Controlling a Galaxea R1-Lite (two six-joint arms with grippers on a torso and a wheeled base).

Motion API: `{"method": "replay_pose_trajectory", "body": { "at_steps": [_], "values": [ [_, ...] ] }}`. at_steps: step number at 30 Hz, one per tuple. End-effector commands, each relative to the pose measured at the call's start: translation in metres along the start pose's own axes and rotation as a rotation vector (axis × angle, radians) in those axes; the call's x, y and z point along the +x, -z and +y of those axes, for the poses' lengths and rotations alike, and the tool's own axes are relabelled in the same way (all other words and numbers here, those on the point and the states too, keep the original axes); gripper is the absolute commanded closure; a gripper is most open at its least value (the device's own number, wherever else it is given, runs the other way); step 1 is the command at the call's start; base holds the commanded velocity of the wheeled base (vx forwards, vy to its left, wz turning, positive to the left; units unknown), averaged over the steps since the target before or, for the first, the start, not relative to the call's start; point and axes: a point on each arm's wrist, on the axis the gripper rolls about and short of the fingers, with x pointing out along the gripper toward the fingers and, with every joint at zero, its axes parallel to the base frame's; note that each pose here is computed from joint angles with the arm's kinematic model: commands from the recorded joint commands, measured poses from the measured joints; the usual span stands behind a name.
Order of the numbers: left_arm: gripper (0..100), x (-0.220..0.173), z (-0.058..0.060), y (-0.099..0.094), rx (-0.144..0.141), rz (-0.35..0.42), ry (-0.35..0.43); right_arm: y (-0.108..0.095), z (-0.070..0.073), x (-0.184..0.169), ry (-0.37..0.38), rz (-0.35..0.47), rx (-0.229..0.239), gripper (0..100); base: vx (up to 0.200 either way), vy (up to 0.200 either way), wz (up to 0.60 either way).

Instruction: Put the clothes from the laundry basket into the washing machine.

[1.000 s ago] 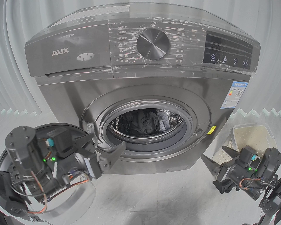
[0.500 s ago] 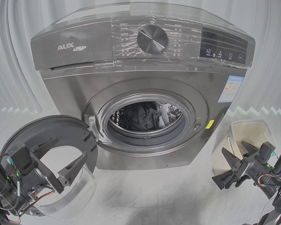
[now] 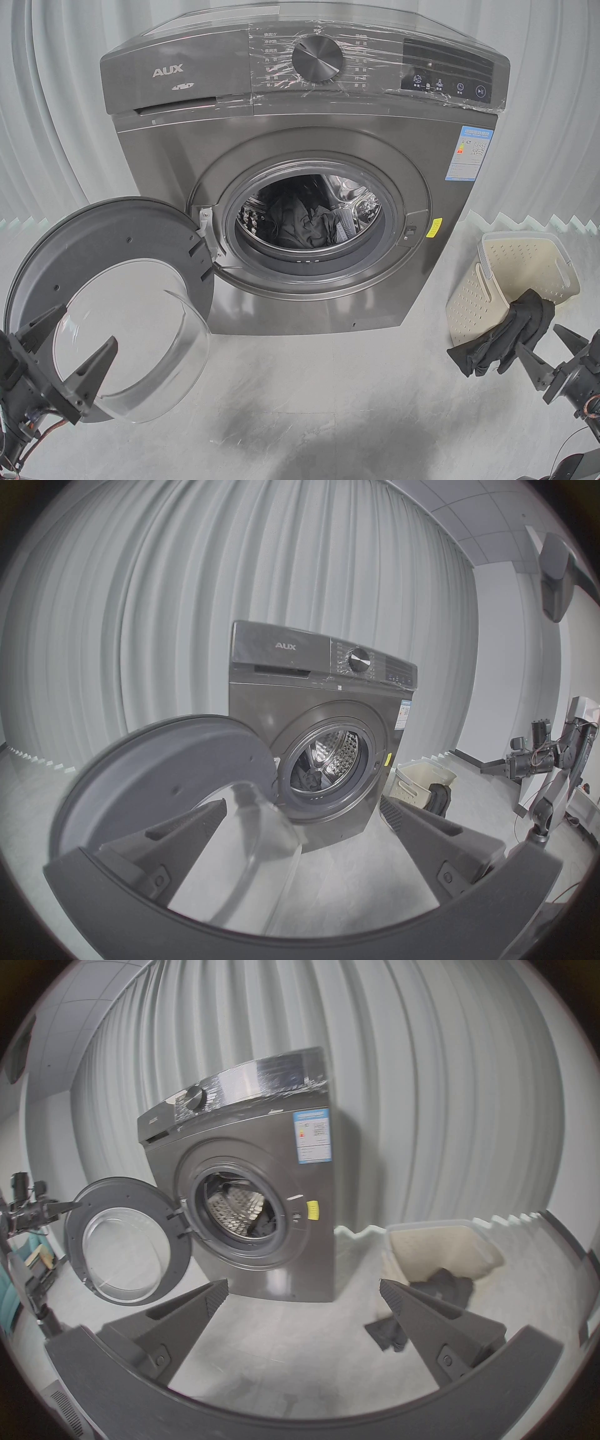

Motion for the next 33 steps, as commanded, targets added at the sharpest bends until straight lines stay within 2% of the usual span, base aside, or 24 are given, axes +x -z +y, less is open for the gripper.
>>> {"method": "replay_pose_trajectory", "body": {
  "at_steps": [1,2,4,5,7,9,12,14,17,19,21,22,24,26,27,28,30,31,33],
  "values": [
    [0,-0.054,0.018,0.021,0.013,-0.060,-0.141,0.009,-0.020,-0.047,0.108,-0.110,0.028,0,0.000,0.000,0.00],
    [0,-0.062,0.020,0.033,0.020,-0.030,-0.177,0.014,-0.024,-0.056,0.179,-0.110,0.025,0,0.000,0.000,0.00],
    [0,-0.071,0.021,0.048,0.026,-0.015,-0.210,0.021,-0.027,-0.071,0.236,-0.151,0.017,0,0.000,0.000,0.00],
    [0,-0.073,0.021,0.051,0.024,-0.019,-0.215,0.023,-0.028,-0.074,0.239,-0.161,0.011,0,0.000,0.000,0.00],
    [0,-0.079,0.021,0.061,0.026,-0.020,-0.244,0.035,-0.028,-0.086,0.232,-0.165,-0.022,0,0.000,0.000,0.00],
    [0,-0.083,0.021,0.067,0.030,0.001,-0.276,0.050,-0.027,-0.097,0.222,-0.171,-0.037,0,0.000,0.000,0.00],
    [0,-0.088,0.021,0.074,0.045,0.029,-0.307,0.059,-0.027,-0.100,0.243,-0.149,-0.019,0,0.000,0.000,0.00],
    [0,-0.093,0.020,0.083,0.080,0.083,-0.371,0.053,-0.028,-0.100,0.284,-0.187,0.001,0,0.000,0.000,0.00],
    [0,-0.101,0.018,0.090,0.060,0.058,-0.441,0.051,-0.028,-0.100,0.312,-0.199,-0.014,0,0.000,0.000,0.00],
    [0,-0.101,0.017,0.090,0.014,0.050,-0.496,0.049,-0.029,-0.101,0.355,-0.212,-0.038,0,0.000,0.000,0.00],
    [0,-0.103,0.015,0.091,0.004,0.021,-0.536,0.048,-0.029,-0.101,0.389,-0.224,-0.056,0,0.000,0.000,0.00],
    [0,-0.105,0.014,0.091,0.015,-0.003,-0.537,0.047,-0.028,-0.101,0.386,-0.231,-0.057,0,0.000,0.000,0.00],
    [0,-0.105,0.012,0.092,0.078,-0.007,-0.491,0.048,-0.028,-0.101,0.359,-0.222,-0.059,0,0.000,0.000,0.00],
    [0,-0.105,0.012,0.092,0.083,-0.002,-0.480,0.051,-0.026,-0.100,0.276,-0.199,-0.061,0,0.000,0.000,0.00],
    [0,-0.105,0.012,0.092,0.067,-0.006,-0.479,0.053,-0.025,-0.099,0.224,-0.175,-0.046,0,0.000,0.000,0.00],
    [0,-0.105,0.012,0.092,0.033,-0.013,-0.478,0.055,-0.025,-0.099,0.195,-0.159,-0.026,0,0.000,0.000,0.00],
    [0,-0.106,0.012,0.092,-0.040,-0.038,-0.493,0.054,-0.025,-0.099,0.216,-0.171,-0.018,0,0.000,0.000,0.00],
    [0,-0.106,0.012,0.092,-0.058,-0.044,-0.518,0.052,-0.026,-0.099,0.254,-0.187,-0.037,0,0.000,0.000,0.00],
    [0,-0.107,0.013,0.092,-0.049,-0.046,-0.538,0.049,-0.026,-0.101,0.348,-0.215,-0.118,0,0.000,0.000,0.00]
  ]
}}
